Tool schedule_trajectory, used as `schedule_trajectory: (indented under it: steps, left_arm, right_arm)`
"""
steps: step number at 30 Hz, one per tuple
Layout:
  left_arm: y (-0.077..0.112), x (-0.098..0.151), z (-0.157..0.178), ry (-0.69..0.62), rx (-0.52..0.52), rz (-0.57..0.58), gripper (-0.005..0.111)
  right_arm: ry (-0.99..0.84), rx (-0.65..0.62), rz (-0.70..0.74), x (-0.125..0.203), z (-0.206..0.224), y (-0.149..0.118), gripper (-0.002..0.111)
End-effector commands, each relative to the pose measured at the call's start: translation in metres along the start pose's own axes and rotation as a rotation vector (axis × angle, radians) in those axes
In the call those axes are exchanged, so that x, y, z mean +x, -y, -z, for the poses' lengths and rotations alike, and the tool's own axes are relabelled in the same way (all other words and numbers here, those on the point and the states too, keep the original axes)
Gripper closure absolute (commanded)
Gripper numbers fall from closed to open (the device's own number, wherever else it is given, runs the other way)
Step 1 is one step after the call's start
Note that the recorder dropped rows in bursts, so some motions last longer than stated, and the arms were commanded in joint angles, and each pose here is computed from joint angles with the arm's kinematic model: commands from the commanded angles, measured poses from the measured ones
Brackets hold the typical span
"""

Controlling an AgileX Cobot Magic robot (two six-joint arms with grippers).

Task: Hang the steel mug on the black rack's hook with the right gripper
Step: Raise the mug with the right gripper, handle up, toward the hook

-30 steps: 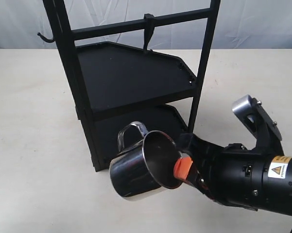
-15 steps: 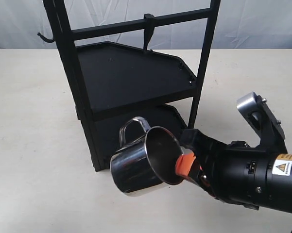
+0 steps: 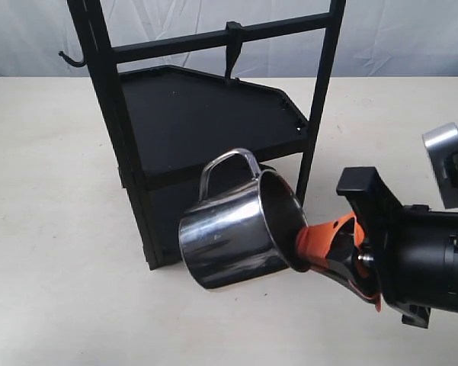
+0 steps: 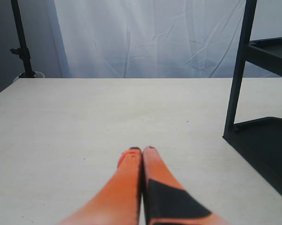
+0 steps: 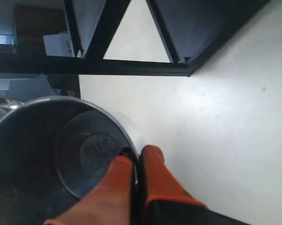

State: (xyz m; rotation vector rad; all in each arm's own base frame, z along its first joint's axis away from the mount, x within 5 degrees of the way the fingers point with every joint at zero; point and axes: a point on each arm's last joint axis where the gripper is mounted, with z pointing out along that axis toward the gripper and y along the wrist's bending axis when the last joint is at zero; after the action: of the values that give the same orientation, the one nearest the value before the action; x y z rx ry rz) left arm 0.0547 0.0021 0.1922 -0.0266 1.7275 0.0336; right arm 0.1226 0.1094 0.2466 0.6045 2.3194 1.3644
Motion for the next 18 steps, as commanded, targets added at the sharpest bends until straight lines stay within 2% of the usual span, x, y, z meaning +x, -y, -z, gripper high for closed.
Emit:
schedule_trajectory:
  steps: [1,6,18]
  left_arm:
    - [0.000,0.001,-0.001,0.005,0.002,0.007,0.107]
    - [0.000,0.001,-0.001,0.005,0.002,0.007,0.107]
    - [0.000,0.001,-0.001,0.005,0.002,0.007,0.107]
  right_arm:
    - [0.059,-0.019,0.005,-0.005,0.001,-0.001,0.109]
    - [0.084,-0.023,-0.013,-0.008,0.001,-0.001,0.109]
    - [0.115,-0.135,-0.027,-0.011,0.002,-0.011,0.109]
